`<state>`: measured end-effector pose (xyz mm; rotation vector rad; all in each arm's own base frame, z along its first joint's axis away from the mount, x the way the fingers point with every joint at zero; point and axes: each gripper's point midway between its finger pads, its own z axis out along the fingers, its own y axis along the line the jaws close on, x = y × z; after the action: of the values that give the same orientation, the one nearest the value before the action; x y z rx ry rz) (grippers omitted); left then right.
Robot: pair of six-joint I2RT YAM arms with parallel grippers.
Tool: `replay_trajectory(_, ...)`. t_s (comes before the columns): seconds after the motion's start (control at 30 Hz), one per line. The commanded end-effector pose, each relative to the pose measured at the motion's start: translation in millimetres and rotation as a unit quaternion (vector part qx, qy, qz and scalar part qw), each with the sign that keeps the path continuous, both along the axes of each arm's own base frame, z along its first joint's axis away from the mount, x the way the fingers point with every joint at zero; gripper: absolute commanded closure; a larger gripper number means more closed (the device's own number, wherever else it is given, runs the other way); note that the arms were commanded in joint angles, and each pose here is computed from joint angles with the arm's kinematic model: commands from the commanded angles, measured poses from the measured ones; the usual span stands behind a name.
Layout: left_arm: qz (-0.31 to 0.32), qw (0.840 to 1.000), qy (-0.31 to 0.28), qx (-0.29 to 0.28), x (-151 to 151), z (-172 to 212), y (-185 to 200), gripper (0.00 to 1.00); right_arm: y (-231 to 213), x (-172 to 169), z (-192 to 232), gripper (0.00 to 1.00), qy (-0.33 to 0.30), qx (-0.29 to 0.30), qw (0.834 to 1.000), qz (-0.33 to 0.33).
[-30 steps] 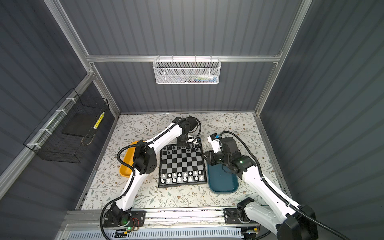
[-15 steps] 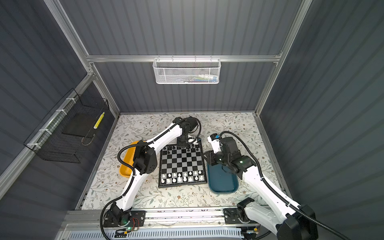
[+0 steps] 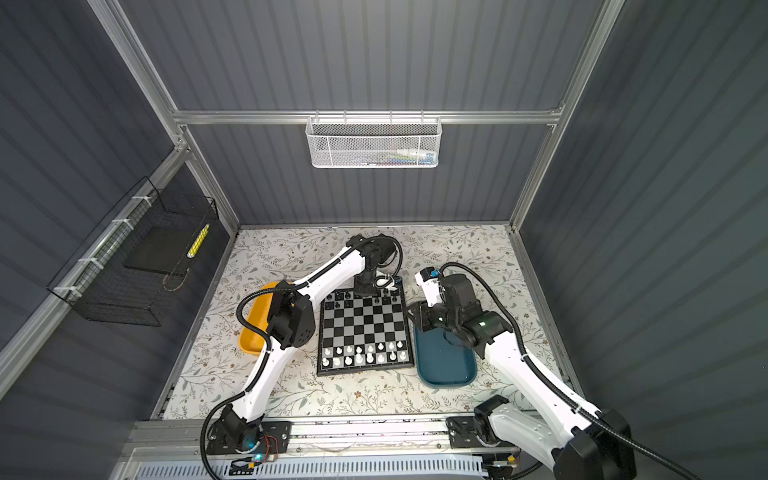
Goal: Set up the chess pieces on the board
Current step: 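Lower the black piece onto an edge square and open the left gripper, then move the open left gripper back above the yellow tray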
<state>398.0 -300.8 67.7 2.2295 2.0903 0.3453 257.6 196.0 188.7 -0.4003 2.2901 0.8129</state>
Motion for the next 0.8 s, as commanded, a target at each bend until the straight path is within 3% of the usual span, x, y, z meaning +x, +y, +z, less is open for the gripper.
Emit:
replay_trajectory(0.0,-0.004,1.000,-0.002,-0.006,-2.0,5.5,-3.8,0.56,-1.6,-1.3,-5.0,0.73,0.004,-0.005,1.000,0.000)
replay_trajectory(0.77,-0.001,1.000,-0.012,-0.024,-8.6,38.3,-1.0,0.41,-2.2,-6.4,22.5,0.73,-0.022,0.011,1.000,0.003)
